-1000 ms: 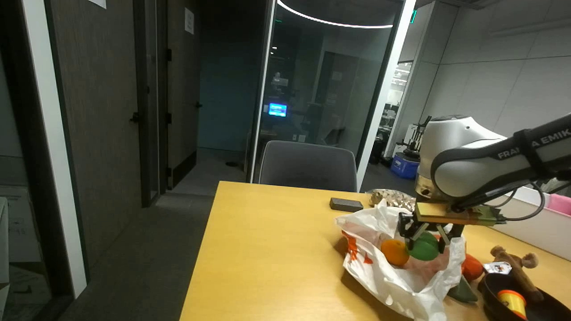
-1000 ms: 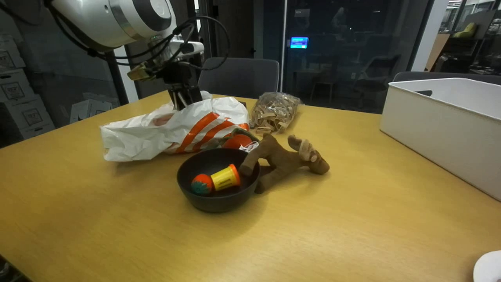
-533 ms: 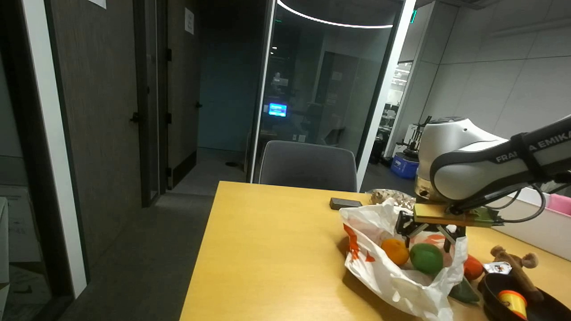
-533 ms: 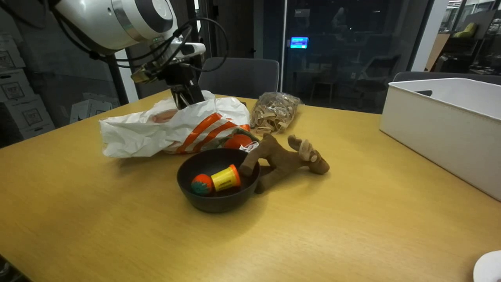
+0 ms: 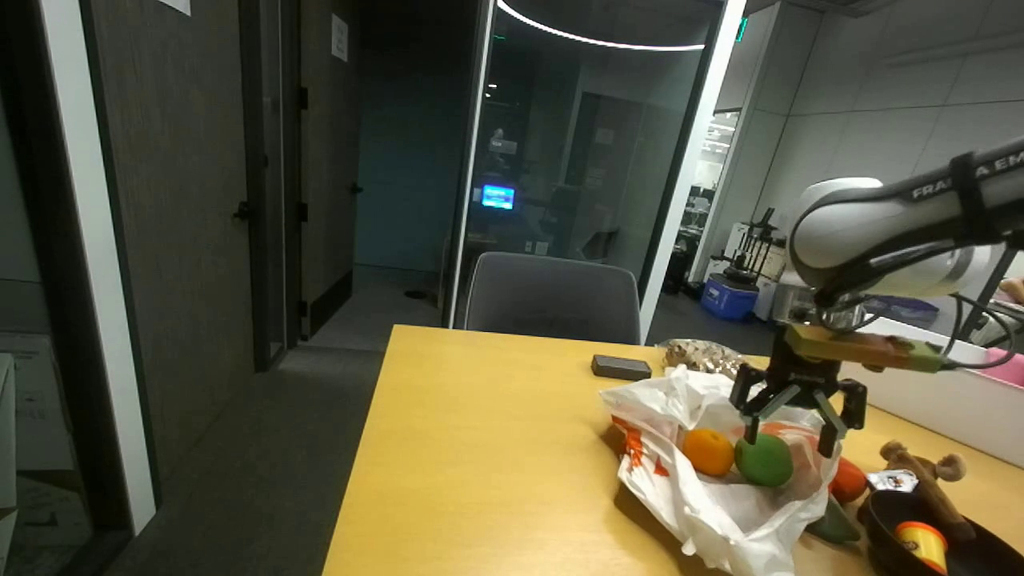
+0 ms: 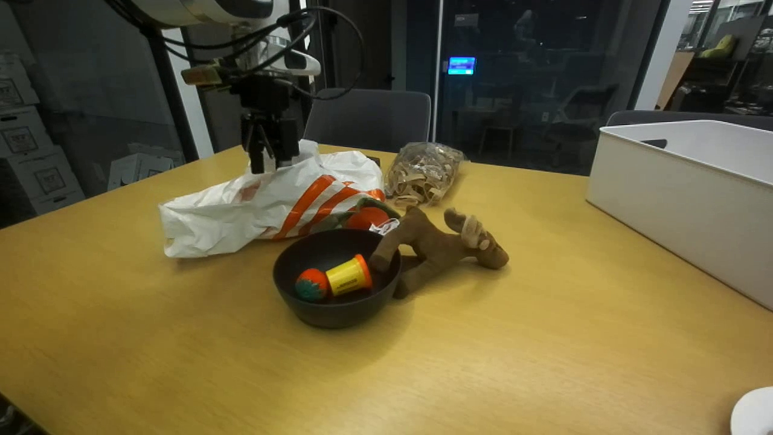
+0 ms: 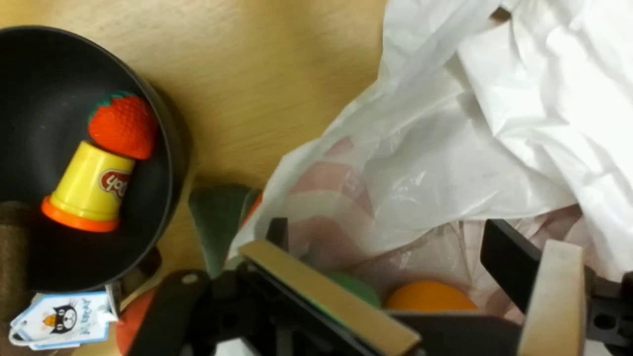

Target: Put the orange, the apple, the yellow container and the strawberry in the plastic

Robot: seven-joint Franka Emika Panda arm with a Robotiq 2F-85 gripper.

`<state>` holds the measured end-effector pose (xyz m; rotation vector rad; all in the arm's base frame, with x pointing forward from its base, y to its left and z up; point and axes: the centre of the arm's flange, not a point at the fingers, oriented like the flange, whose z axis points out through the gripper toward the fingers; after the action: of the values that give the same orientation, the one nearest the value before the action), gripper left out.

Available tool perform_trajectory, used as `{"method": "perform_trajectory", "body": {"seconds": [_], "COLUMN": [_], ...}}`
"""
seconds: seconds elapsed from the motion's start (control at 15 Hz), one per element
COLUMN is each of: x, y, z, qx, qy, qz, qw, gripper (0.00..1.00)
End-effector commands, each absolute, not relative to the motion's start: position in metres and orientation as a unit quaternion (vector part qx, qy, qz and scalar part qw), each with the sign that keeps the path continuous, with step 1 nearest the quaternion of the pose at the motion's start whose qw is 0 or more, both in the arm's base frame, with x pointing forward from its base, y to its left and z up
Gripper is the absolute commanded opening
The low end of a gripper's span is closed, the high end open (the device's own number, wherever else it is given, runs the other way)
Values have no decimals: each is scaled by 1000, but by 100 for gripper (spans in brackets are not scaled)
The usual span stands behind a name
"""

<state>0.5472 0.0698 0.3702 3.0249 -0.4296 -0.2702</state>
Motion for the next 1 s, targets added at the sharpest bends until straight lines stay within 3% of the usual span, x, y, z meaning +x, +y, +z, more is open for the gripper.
{"method": "perform_trajectory", "body": {"seconds": [0.0,0.33,0.93], "x": [531,504,484], "y": [29,-33,-103], "z": [434,466,359], "qx": [981,961,911], "qy": [-104,-135,-291], "qz": [-157,-226,-274], "qw": [-32,-87,-101], "gripper": [100,100,100]}}
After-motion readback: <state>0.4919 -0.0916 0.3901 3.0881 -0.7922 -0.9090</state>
